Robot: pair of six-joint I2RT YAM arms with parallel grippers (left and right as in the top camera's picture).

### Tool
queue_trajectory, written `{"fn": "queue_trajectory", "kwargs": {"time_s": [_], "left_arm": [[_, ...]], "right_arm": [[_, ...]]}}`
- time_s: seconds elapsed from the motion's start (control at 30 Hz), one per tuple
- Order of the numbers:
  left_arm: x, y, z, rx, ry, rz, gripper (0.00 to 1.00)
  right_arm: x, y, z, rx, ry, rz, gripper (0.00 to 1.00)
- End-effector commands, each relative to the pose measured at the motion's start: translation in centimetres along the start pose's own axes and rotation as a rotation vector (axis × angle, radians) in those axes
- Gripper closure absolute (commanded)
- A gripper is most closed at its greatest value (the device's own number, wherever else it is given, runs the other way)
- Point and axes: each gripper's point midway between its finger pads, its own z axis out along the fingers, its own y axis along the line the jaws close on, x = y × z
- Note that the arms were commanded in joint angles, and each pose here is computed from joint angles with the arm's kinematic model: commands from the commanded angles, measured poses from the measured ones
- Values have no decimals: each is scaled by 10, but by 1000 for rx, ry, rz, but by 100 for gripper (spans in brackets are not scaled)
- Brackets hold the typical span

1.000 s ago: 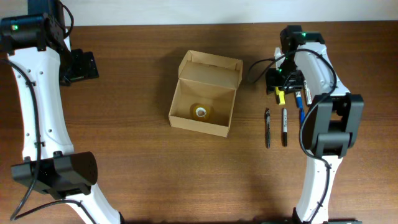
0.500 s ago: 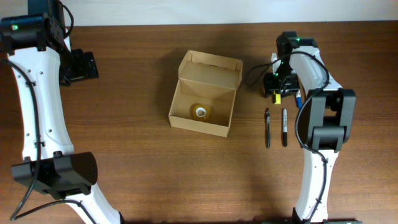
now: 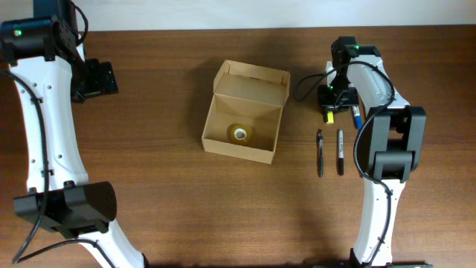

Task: Pack container
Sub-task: 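Move the right gripper to the yellow highlighter and grasp it, then carry the yellow highlighter into the box and release it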

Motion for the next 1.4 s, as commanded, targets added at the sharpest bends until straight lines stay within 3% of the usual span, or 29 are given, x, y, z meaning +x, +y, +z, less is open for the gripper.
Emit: {"fn": "queue_trajectory", "kwargs": {"time_s": [0.0,0.2,0.37,0.67,0.97,1.17,1.37], "left_arm": [[1,3,-2,-8,-2,5,0],[1,3,-2,-8,-2,5,0],[1,3,-2,-8,-2,5,0],[1,3,-2,-8,-2,5,0],[1,3,-2,-8,-2,5,0],[1,3,-2,-8,-2,5,0],[1,3,-2,-8,-2,5,0]], "right_arm": [[5,3,16,-12,34,27,96],[13,4,6,-17,70,0,96],[-4,14,-35,-74,17,2,96],[-34,27,-173,-104,-255,22,96],[-5,115,-299,-158,-568,-216,96],[28,195,-302,-114,-577,-477,96],[56,241,-255,29,-437,-715,96]]}}
